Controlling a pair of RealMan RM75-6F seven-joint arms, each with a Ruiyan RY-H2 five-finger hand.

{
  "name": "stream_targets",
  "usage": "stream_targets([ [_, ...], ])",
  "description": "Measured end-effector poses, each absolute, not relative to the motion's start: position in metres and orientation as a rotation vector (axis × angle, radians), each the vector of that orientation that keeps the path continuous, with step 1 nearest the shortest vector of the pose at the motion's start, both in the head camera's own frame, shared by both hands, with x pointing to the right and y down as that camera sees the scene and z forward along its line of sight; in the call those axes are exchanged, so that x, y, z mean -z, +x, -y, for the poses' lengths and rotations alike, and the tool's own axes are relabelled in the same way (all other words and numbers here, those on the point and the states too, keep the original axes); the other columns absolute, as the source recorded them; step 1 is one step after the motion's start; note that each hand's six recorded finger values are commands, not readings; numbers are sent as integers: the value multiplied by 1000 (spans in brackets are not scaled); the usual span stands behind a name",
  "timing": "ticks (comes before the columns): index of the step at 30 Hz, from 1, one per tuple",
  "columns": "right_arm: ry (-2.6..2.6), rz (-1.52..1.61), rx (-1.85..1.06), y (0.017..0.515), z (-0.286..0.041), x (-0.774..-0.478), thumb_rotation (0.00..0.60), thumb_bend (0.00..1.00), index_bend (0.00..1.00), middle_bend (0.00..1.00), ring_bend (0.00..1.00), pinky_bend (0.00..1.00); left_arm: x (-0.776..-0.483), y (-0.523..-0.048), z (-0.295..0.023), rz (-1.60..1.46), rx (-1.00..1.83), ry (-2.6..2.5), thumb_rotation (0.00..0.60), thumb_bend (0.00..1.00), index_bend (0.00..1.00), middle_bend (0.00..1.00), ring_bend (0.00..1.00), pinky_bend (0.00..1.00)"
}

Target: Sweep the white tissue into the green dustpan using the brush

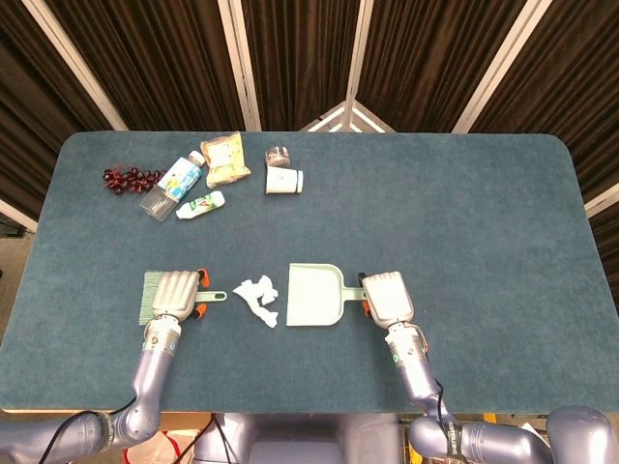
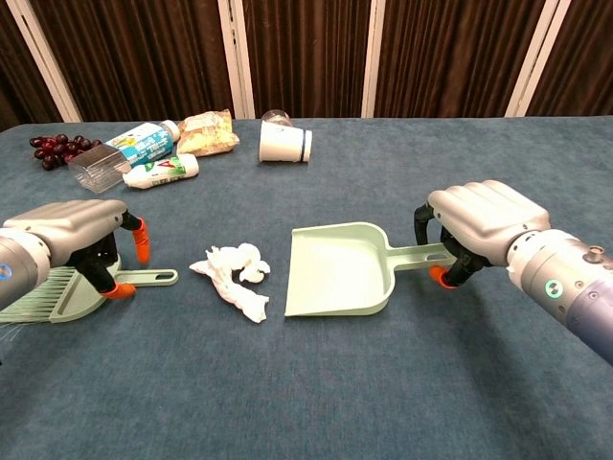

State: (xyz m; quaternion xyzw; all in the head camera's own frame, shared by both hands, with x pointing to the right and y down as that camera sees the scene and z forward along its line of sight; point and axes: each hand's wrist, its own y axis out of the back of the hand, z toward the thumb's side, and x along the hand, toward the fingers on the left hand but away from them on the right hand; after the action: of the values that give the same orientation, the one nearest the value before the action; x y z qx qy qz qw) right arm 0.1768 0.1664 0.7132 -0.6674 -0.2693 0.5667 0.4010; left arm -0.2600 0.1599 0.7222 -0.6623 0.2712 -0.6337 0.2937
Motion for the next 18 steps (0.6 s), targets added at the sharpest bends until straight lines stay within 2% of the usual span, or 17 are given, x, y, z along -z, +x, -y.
stream_targets([
  [10, -1690, 677, -1435, 177, -167, -714, 600, 362, 505, 881, 851, 857, -730, -259, -164, -730, 1720, -1769, 600, 427, 496, 994, 950, 1000],
  [18, -1689, 675, -1439, 179, -168, -715, 600, 361, 505, 881, 851, 857, -732, -263, -168, -738, 1738, -1765, 600, 560, 652, 1000, 966, 1000],
])
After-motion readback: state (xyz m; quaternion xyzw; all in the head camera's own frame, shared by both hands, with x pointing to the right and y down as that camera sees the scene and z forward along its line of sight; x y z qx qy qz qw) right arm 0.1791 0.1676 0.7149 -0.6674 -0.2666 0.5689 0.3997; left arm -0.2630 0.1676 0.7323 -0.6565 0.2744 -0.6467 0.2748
